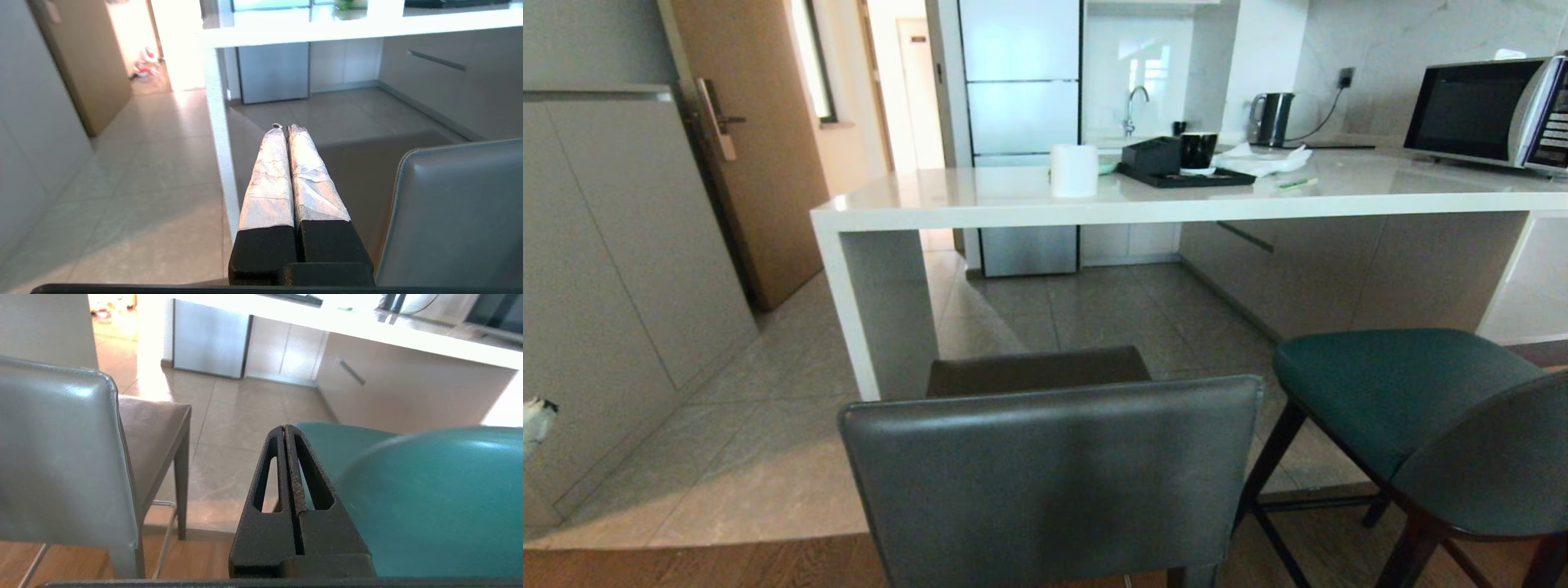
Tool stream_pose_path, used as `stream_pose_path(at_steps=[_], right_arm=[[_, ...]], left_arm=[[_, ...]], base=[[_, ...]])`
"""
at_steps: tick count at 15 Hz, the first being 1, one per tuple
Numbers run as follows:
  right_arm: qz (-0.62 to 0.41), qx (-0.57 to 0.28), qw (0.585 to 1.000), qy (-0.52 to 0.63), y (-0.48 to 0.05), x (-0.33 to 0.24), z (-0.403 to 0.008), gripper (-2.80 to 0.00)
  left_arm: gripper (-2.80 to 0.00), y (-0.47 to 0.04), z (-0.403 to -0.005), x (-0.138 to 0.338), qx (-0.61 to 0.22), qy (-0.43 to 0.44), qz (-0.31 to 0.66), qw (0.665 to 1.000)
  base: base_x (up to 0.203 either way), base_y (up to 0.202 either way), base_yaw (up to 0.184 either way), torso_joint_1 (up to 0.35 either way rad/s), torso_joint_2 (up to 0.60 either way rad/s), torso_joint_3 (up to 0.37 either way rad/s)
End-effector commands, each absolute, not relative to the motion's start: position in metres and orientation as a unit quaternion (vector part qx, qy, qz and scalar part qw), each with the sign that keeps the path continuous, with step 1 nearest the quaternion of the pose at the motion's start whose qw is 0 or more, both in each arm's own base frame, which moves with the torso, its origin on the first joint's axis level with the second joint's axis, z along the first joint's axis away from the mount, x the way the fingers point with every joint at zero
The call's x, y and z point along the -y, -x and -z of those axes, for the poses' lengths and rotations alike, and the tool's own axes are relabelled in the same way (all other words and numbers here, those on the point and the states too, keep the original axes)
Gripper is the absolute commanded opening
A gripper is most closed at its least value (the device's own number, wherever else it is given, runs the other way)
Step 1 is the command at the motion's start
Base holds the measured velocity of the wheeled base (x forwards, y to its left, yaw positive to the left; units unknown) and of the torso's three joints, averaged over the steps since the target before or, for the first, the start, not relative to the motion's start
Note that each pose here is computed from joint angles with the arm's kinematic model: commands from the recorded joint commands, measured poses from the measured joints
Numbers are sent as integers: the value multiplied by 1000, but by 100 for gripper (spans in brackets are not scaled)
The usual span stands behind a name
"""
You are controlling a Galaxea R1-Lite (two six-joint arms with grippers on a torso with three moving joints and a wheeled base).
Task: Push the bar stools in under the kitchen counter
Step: Push the blue chair back under the dining table
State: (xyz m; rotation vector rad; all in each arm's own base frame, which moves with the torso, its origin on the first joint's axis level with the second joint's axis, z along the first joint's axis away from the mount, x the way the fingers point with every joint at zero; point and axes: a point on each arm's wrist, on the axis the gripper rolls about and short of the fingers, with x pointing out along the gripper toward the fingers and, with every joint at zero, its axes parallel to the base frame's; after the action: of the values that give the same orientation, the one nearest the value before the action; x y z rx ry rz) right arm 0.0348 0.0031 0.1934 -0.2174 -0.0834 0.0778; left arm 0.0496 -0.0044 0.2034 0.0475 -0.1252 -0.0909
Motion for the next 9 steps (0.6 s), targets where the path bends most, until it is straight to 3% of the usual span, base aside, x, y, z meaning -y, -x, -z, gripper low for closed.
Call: stream_pose_path(at_steps=[1, 6, 9], right_arm=[[-30, 80, 990, 109, -9, -1, -194, -280], [-43, 81, 988, 122, 18, 1, -184, -280], [-39, 106, 985, 128, 25, 1, -200, -280]], left_arm=[[-280, -33, -205, 3, 90, -24, 38, 995], [-280, 15, -177, -1, 78, -25, 35, 996], [-280, 18, -186, -1, 68, -28, 40, 996]], base=[[0, 0, 0, 0, 0, 0], [0, 0, 0, 0, 0, 0], [0, 0, 0, 0, 0, 0]])
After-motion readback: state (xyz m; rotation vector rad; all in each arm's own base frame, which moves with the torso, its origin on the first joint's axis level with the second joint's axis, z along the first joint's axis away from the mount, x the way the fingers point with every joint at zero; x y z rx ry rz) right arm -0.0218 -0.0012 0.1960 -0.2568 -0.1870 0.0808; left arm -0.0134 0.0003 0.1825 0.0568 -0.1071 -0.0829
